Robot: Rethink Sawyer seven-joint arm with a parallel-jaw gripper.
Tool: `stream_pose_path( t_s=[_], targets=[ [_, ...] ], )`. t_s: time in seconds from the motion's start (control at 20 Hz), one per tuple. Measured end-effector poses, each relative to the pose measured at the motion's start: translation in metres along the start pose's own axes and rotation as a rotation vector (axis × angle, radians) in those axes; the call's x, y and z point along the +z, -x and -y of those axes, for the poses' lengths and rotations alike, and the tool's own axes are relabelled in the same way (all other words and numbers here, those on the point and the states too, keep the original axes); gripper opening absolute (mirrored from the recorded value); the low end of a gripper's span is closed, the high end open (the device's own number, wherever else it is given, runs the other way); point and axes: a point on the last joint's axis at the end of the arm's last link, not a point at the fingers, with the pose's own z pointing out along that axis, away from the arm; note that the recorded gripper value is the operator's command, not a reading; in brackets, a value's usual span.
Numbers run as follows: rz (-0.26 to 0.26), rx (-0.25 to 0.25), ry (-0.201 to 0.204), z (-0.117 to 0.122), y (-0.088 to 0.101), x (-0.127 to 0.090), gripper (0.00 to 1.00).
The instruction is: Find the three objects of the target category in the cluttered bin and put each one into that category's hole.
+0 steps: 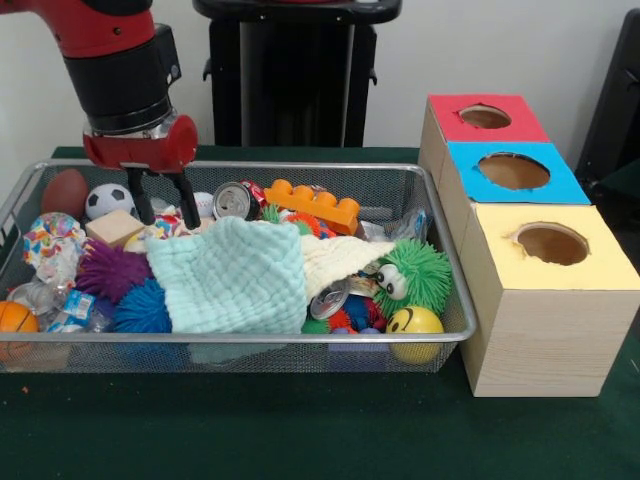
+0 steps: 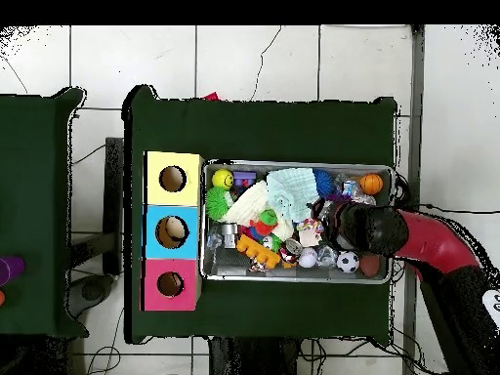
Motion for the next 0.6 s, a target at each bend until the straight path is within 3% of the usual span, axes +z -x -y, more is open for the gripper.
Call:
stream_pose_path(
  t_s=[0.6],
  targets=[
    [0.005, -0.003, 0.019, 0.011, 0.025, 0.016, 1.00]
  ],
)
